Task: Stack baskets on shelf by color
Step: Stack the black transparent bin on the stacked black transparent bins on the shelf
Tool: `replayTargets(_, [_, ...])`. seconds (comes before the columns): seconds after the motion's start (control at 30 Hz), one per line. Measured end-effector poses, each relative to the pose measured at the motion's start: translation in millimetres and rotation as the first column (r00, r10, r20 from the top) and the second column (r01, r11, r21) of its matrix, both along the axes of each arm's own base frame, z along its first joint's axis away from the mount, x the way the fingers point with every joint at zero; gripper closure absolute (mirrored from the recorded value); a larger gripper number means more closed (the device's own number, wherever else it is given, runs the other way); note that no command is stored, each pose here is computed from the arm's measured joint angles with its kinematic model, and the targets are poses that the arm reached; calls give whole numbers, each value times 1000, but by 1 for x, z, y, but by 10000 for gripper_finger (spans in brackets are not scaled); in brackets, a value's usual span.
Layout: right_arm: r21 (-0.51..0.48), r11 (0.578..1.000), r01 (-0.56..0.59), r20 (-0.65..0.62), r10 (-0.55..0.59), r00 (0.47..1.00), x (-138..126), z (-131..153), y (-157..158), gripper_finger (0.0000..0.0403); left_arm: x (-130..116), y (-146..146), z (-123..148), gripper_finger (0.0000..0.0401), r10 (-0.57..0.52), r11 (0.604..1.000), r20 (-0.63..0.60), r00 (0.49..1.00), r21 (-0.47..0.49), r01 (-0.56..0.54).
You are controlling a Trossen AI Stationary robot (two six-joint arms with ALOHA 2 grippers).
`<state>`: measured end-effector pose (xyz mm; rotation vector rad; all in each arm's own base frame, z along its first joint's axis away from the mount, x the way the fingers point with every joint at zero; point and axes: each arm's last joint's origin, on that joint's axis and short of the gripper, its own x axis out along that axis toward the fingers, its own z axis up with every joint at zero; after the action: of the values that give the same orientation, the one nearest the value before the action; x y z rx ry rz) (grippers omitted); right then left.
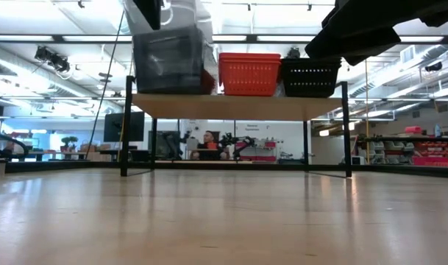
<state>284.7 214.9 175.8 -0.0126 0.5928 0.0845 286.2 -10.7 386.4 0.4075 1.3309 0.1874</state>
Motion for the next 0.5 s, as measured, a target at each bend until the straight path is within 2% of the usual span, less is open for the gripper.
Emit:
replayTargets(0.37, [-3,1000,-2,0,2,1000,0,0,0,253,4,-5,-3,376,-17,1000,30,999,-21,18])
replayTargets(0.5, [-3,1000,-2,0,2,1000,0,0,0,253,5,-5,-3,364,12,999,44,999,-31,-10])
